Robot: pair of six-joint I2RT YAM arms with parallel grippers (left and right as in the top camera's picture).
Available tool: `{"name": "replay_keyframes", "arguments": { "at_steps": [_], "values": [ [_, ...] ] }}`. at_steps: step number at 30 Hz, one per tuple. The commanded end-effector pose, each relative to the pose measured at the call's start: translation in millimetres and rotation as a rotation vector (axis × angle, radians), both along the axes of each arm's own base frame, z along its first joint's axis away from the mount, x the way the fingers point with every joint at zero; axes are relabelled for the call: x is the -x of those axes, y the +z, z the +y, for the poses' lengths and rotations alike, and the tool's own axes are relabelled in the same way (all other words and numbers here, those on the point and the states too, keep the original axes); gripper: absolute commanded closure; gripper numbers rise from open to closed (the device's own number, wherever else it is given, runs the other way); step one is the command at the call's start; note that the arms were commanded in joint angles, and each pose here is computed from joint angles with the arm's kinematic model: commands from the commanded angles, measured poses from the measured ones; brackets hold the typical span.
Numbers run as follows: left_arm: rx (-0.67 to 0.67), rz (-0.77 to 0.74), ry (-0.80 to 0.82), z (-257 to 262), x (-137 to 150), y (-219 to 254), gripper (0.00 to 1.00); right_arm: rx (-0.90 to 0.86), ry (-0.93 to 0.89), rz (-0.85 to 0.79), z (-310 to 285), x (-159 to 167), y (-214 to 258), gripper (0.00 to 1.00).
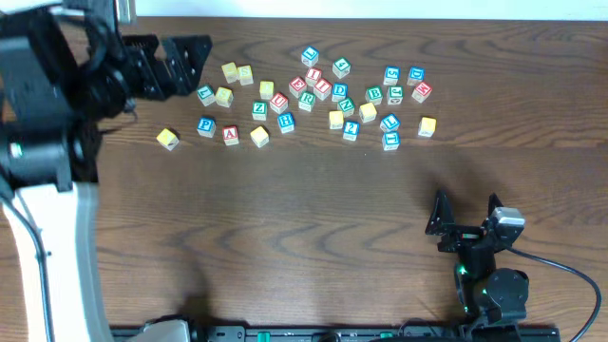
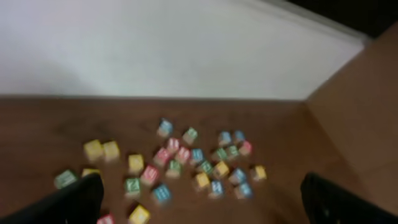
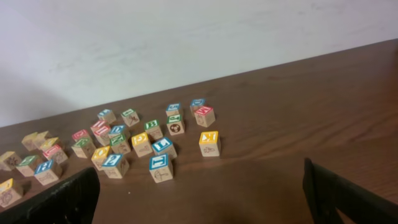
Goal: Spell out CORL
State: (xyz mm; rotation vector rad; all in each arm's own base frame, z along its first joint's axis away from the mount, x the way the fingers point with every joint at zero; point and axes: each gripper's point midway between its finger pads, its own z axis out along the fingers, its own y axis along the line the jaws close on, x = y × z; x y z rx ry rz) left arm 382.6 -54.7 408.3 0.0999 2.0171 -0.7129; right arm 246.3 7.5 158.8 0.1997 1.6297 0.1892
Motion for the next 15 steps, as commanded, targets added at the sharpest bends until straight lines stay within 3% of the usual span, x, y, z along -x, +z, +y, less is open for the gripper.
{"name": "replay_keyframes", "arguments": {
  "at_steps": [1, 7, 15],
  "values": [
    [0.018, 0.033, -0.027, -3.0, -8.4, -1.5, 0.0, -0.001, -0.007, -0.001, -1.4, 0.1, -0.3, 0.01],
    [-0.151, 0.254, 0.141, 34.8, -16.7, -71.1, 0.0, -0.09, 0.063, 0.007, 11.7, 0.6, -1.2, 0.01],
    [-0.156, 0.431, 0.144, 38.9, -17.1, -118.3, 0.0, -0.172, 0.147, 0.019, 27.0, 2.3, -1.6, 0.01]
  ]
}}
